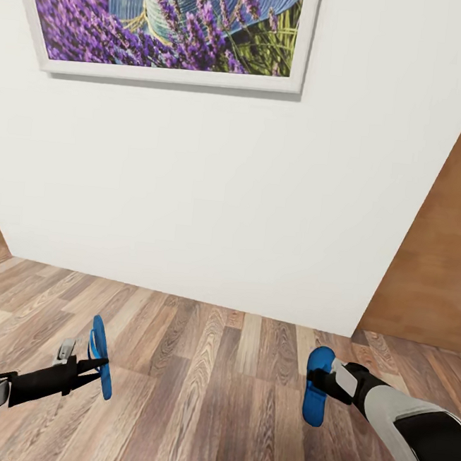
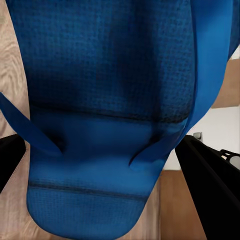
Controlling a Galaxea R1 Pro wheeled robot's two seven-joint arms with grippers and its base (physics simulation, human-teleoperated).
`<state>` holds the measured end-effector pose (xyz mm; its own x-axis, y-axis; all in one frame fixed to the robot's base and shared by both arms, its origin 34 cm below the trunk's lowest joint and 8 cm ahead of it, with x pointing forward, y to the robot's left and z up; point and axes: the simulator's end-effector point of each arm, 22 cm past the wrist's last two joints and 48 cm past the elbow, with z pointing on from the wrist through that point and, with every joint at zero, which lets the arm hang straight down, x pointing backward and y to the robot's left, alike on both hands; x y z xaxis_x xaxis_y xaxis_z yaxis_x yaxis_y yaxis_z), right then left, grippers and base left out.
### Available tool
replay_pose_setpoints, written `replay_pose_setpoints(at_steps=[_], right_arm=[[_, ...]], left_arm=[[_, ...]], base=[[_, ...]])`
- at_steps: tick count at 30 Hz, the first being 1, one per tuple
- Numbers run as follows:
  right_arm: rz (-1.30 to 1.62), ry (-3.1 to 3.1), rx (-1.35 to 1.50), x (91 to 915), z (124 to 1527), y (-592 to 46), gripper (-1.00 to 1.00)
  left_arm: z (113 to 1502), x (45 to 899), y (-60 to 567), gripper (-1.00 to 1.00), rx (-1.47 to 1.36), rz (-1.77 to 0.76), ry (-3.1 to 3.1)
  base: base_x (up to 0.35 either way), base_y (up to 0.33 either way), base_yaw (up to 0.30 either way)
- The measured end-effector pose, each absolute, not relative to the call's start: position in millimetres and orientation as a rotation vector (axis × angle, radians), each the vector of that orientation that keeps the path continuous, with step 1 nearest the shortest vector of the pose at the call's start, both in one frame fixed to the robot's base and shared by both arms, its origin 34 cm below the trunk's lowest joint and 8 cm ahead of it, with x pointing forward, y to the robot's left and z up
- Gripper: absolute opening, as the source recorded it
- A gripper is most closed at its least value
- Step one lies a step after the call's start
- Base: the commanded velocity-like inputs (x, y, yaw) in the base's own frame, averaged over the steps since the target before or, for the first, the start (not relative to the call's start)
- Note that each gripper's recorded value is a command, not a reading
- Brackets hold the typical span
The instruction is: In the bedroom, move the book from the bed onto either nightstand, and place the two sandals side by side next to the bed.
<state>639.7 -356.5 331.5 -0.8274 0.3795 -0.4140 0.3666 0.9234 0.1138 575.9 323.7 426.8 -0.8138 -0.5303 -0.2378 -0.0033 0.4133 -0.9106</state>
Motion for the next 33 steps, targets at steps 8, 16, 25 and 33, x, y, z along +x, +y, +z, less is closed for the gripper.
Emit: replay_pose_setpoints(at_steps=[8,16,25,33], right_arm=[[0.042,2.647,0.539,639.3,329.8,-354.8,-1.0],[0.041,2.652,0.538,638.5,328.2,-354.6,-1.0],[0.039,2.655,0.537,637.9,326.5,-354.8,-1.0],[0.038,2.658,0.537,637.3,324.8,-354.1,-1.0]], left_arm=[[424.5,575.5,323.1,-1.0,-0.454,-1.397,2.18],[422.1,575.2,322.4,-1.0,-0.457,-1.395,2.186],[420.6,574.9,322.7,-1.0,-0.46,-1.394,2.189],[419.0,574.2,323.2,-1.0,-0.463,-1.394,2.192]], base=[[0.0,0.0,0.253],[0.0,0.0,0.253],[0.0,0.0,0.253],[0.0,0.0,0.253]])
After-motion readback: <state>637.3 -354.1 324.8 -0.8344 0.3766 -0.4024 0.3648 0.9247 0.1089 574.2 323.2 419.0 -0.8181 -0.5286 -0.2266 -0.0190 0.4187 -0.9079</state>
